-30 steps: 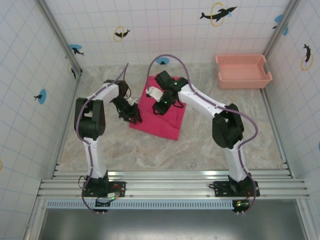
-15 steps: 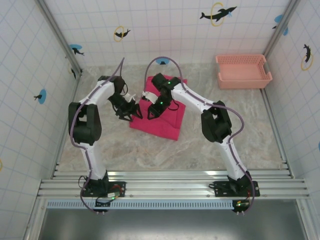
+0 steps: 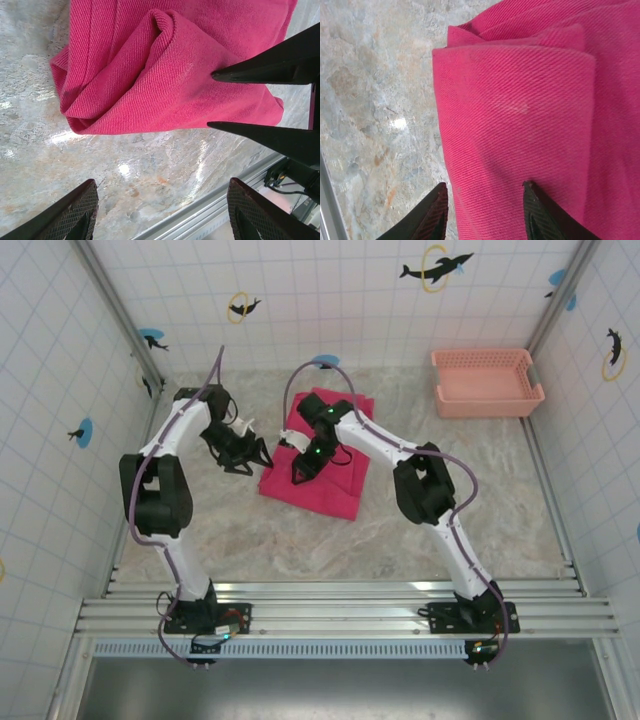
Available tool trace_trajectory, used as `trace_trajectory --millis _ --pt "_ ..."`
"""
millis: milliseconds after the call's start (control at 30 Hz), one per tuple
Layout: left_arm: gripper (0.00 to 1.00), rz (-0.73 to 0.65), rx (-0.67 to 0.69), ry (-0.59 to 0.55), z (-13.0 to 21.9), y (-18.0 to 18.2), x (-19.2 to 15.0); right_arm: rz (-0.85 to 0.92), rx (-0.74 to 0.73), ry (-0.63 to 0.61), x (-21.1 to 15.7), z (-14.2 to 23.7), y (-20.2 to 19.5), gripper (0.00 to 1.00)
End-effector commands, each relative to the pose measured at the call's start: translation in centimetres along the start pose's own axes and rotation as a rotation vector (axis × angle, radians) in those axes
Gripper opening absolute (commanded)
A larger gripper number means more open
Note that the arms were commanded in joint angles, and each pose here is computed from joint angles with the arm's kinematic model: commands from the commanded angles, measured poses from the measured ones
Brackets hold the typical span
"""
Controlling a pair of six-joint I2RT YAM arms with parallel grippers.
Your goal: Roll up the long pants
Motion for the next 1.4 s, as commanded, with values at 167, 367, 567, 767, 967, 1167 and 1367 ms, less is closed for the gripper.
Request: trace_trajectory --millis 167,367,567,767,967,1167,1367 --pt "0.69 0.024 0.012 -0.018 0.7 0.2 -0.1 0.014 -0.086 -0.091 1.8 4.1 -2.2 0.5" --pt "0.7 0.03 0.013 -0.012 0.7 0.2 0.0 -0.033 -0.004 -0.111 2.1 1.4 -3.3 0.5" --pt "0.7 0.036 0.007 -0.006 0.5 0.2 0.1 -0.053 0.062 -0.116 1.8 -0.2 -3.1 0.49" --pt "0.7 0.04 0.006 0.004 0.2 0.4 0.1 -0.073 0.119 -0.117 1.4 -1.2 -2.6 0.47" --pt "0.7 0.044 0.004 0.006 0.1 0.4 0.2 -0.083 0.193 -0.117 1.3 -2.1 -0.8 0.26" --pt "0.7 0.044 -0.002 0.007 0.0 0.4 0.3 -0.076 0.275 -0.107 1.4 -2.9 1.8 0.03" --pt "0.7 0.04 -0.002 0.006 -0.1 0.4 0.3 -0.07 0.368 -0.154 2.7 -2.1 5.1 0.01"
Point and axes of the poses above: each hand's point on the last joint's axis, 136 mm out from that joint toward the fingers, its own z axis back along the fingers, its own y axis along the line the jaws close on, x = y × z, the point moved 4 cm from there along z, back along the fingers, and after that the axes turned 11 degrees about z, right-handed, at the moved point
